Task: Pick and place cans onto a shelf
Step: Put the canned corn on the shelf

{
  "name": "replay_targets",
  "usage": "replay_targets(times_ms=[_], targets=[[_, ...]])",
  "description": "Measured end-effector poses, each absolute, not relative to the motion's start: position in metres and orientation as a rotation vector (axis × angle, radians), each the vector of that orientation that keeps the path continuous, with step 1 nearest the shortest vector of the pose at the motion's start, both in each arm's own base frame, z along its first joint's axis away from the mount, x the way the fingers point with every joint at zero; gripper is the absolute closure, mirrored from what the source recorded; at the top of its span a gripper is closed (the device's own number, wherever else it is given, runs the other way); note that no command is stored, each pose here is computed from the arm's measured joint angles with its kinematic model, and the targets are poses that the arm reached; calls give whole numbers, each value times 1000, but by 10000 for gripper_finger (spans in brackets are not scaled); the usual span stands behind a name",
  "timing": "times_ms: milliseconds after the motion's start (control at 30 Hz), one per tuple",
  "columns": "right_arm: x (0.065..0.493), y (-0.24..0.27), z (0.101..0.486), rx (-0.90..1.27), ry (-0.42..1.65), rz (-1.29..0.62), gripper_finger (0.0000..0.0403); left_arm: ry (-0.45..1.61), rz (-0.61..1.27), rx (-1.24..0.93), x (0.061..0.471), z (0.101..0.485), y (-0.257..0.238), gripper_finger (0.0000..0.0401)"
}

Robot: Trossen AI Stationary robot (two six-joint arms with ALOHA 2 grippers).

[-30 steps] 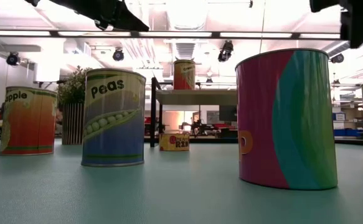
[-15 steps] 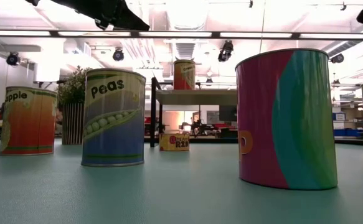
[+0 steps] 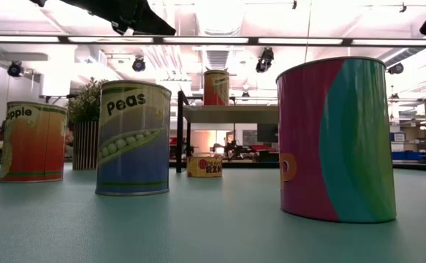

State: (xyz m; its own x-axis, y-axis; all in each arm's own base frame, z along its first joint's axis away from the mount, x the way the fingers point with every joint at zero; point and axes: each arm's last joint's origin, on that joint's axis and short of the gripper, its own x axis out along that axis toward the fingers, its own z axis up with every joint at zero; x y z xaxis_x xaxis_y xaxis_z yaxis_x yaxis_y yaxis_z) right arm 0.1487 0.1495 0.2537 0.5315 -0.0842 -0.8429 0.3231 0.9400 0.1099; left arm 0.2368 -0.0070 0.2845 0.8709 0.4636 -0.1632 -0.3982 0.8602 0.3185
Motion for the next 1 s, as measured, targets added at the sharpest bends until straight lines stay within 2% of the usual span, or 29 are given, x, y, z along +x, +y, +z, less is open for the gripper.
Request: replay_targets(times_ms=[200,367,767,1000], targets=[[150,152,244,196,1061,-257,104,239,457,279,237,284,-7,401],[151,155,238,168,1102,-252,50,239,456,279,237,284,-7,401],[149,154,232,141,1125,-277,39,242,456,280,237,284,-7,401],[145,156,215,182,1113,-265,39,241,456,280,237,284,-7,401]])
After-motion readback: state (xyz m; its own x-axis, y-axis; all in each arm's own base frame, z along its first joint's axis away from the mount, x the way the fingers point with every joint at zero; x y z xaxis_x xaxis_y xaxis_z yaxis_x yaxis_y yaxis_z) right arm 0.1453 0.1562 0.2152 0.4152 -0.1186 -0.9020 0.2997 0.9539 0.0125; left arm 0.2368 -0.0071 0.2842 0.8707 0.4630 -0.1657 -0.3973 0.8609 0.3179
